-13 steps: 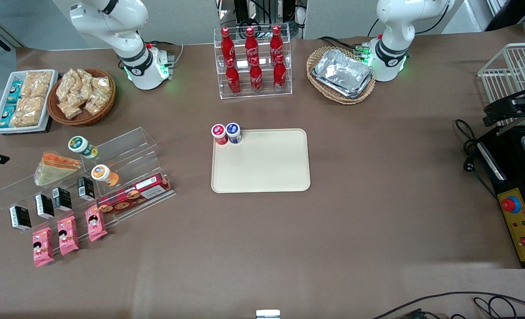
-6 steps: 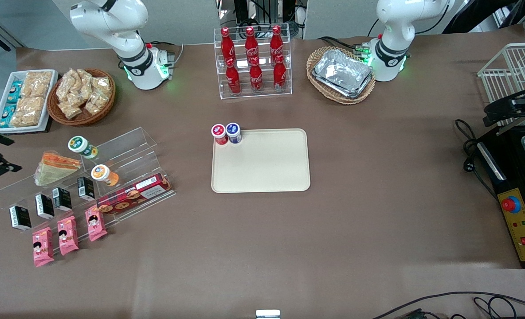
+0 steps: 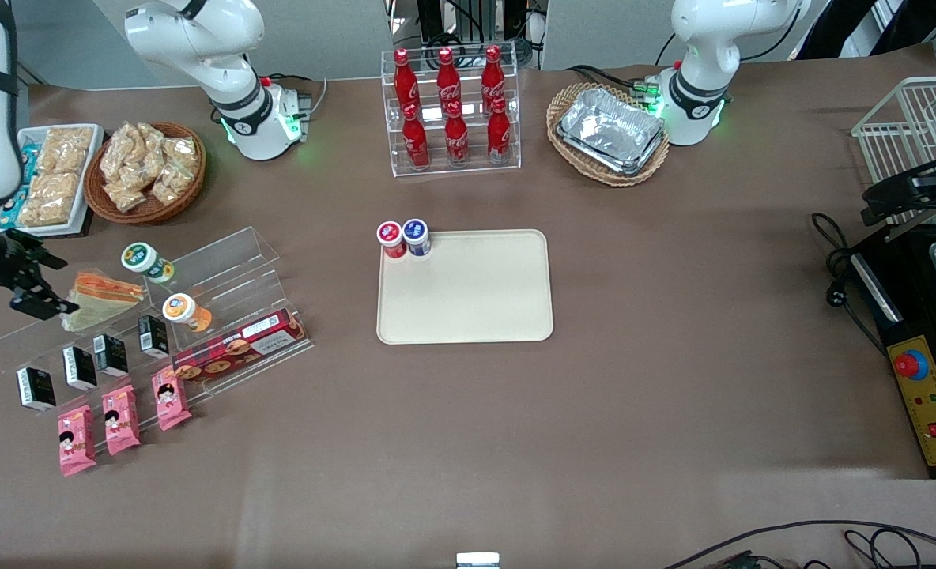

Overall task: Place sandwich on tray
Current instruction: 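Lower the right gripper and close it on the triangular sandwich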

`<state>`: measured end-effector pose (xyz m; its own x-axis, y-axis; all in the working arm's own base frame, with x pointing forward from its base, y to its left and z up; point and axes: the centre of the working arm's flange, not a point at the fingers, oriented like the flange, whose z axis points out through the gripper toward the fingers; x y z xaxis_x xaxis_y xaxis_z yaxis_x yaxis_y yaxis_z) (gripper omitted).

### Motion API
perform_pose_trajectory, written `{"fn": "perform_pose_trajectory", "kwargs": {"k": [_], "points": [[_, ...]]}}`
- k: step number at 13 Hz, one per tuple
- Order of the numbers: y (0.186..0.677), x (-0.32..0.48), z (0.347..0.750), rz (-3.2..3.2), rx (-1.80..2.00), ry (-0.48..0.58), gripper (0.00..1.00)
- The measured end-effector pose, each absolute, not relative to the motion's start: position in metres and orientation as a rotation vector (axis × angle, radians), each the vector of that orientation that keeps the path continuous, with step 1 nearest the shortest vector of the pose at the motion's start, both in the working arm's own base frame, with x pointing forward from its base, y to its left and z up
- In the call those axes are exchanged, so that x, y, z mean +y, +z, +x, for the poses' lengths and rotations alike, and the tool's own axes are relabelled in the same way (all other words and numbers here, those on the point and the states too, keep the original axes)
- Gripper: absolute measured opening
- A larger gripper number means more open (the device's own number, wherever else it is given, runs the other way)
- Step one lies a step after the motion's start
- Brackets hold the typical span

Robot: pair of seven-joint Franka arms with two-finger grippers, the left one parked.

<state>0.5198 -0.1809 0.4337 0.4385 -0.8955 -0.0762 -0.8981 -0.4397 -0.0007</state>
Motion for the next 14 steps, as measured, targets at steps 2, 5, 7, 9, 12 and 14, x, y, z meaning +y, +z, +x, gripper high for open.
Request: {"fn": "perform_pose_trajectory", "kwargs": {"k": [2, 5, 7, 9, 12, 14], "points": [[0.413, -0.179, 0.515, -2.630, 1.645, 0.101, 1.00], [0.397, -0.177, 0.509, -2.630, 1.649, 0.108, 1.00], [0.395, -0.177, 0.508, -2.633, 1.647, 0.109, 1.00], [0.394, -0.178, 0.509, -2.651, 1.621, 0.100, 0.98], [0.391, -0.183, 0.509, -2.679, 1.576, 0.084, 0.87], [0.389, -0.186, 0.509, -2.694, 1.556, 0.083, 0.86]]}}
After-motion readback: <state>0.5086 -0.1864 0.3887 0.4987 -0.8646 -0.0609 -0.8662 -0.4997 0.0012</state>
